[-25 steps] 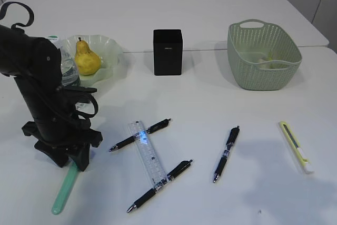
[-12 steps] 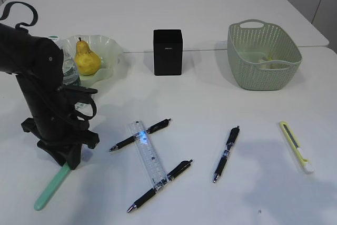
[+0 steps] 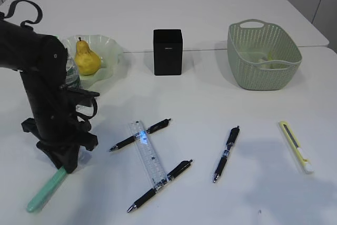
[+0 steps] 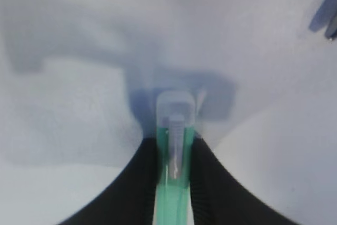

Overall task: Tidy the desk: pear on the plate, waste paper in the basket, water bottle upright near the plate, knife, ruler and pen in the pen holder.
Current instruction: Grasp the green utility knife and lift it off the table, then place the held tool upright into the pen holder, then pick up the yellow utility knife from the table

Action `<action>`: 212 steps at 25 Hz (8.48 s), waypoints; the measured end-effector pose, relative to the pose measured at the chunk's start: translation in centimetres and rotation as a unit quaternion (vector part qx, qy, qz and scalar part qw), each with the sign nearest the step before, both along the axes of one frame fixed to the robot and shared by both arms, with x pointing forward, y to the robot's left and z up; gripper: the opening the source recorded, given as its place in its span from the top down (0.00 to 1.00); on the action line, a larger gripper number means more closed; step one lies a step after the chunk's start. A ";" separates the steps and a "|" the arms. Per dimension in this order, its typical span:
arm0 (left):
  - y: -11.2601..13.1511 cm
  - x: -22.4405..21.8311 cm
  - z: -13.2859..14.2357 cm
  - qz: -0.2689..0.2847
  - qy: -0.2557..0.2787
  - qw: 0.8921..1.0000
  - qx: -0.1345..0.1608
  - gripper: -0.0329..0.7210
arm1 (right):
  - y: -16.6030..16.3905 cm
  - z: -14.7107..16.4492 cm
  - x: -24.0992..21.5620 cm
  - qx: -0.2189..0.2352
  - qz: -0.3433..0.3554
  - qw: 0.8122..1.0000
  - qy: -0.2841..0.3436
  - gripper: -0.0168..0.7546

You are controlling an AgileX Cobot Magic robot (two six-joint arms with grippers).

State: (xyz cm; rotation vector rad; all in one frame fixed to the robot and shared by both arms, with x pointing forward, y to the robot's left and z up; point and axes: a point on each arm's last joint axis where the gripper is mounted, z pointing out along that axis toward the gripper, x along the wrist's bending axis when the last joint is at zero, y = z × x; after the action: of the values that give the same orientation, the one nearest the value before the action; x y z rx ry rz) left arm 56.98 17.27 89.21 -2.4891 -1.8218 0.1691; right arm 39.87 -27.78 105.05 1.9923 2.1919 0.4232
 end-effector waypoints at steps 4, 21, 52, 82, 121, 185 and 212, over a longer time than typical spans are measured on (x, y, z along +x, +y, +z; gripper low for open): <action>-0.5 1.0 0.9 -0.002 0.033 0.999 0.006 0.80 | 0.0 0.0 0.1 0.000 0.000 1.000 -0.003 0.36; -4.0 8.9 15.1 0.003 -0.191 0.975 -0.111 0.80 | 0.0 0.5 1.2 0.004 -0.006 0.998 -0.069 0.36; -12.1 17.0 11.2 0.039 -0.616 0.737 -0.276 0.80 | -0.6 2.8 4.4 -0.044 0.006 0.957 -0.287 0.36; -12.3 17.4 9.5 0.021 -0.629 0.730 -0.266 0.80 | -0.6 3.3 4.9 -0.053 0.011 0.945 -0.323 0.36; -12.3 17.2 7.0 0.006 -0.607 0.755 -0.248 0.69 | -0.5 2.2 6.2 -0.053 0.014 0.949 -0.309 0.36; -1.4 2.6 32.4 0.002 -0.480 0.856 -0.192 0.55 | 0.2 -2.4 13.7 -0.047 -0.051 0.995 0.069 0.36; -1.1 1.6 31.3 -0.005 -0.409 0.897 -0.169 0.55 | 0.7 -7.3 20.3 -0.049 -0.069 0.989 0.119 0.36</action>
State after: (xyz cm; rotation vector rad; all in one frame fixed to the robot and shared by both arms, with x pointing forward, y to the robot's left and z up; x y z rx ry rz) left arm 58.55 16.13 120.51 -3.1061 -2.1726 -0.7466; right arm 60.13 -27.03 97.72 2.2215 2.1359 0.0606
